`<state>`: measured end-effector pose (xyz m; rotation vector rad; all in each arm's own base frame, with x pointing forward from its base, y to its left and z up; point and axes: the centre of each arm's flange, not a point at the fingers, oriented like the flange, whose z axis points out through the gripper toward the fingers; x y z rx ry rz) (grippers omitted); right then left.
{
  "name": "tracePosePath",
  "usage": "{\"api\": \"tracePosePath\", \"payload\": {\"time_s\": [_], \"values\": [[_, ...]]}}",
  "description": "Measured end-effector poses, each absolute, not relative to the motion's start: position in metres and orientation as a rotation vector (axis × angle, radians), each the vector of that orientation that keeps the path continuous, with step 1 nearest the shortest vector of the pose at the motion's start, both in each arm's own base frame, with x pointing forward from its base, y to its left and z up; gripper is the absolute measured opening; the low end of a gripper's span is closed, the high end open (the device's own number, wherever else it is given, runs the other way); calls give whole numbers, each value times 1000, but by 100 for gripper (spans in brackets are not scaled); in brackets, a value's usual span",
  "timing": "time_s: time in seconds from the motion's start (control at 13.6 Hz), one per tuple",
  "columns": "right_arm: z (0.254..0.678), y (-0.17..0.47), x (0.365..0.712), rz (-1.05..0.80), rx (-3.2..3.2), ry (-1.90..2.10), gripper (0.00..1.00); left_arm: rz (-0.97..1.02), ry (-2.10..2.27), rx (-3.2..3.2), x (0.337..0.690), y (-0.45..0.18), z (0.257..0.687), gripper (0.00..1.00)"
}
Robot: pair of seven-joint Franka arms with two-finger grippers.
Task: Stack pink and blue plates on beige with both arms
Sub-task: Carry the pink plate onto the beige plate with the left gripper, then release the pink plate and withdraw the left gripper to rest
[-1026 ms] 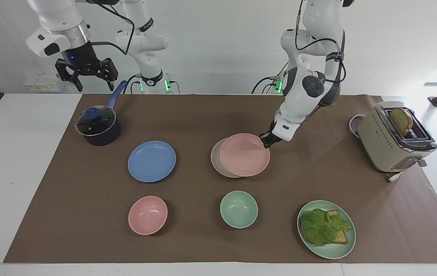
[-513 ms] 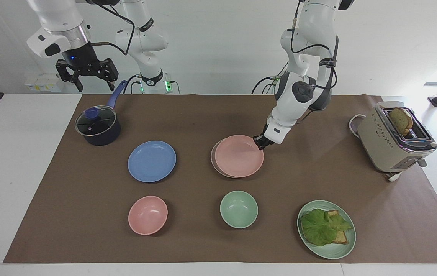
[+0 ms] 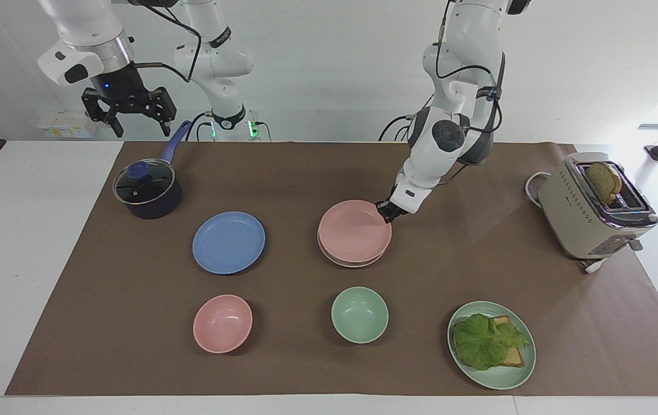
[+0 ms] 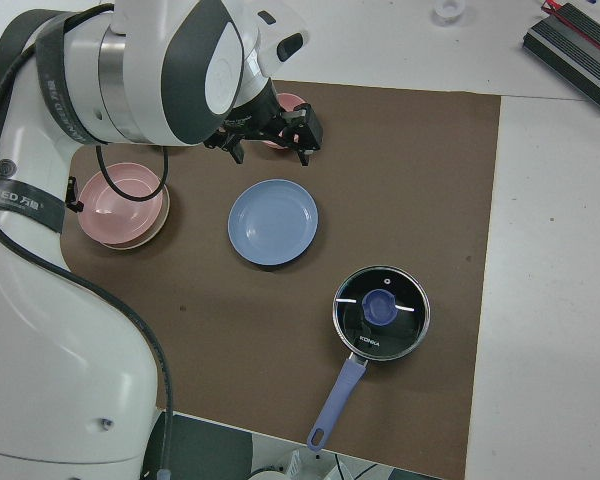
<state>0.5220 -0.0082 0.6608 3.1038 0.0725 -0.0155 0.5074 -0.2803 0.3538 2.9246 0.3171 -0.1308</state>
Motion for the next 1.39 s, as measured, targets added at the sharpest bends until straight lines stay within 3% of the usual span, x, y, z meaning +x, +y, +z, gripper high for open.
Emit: {"api": "tracePosePath", "payload": {"time_s": [0.51,0.59,0.81,1.1,1.39], "values": [[632,-7,531,-1,3104,80,100,-101,316,2923,513,-276,360,95],[622,-5,533,2,3108,85,100,-77,306,2937,517,-273,363,100],[584,-1,538,-14,3137,90,100,-7,300,2995,544,-236,386,100],[521,1,544,-40,3139,92,100,-62,204,3020,583,-148,465,100],[441,0,553,-65,3133,104,100,-46,88,3101,591,-67,530,100]]}}
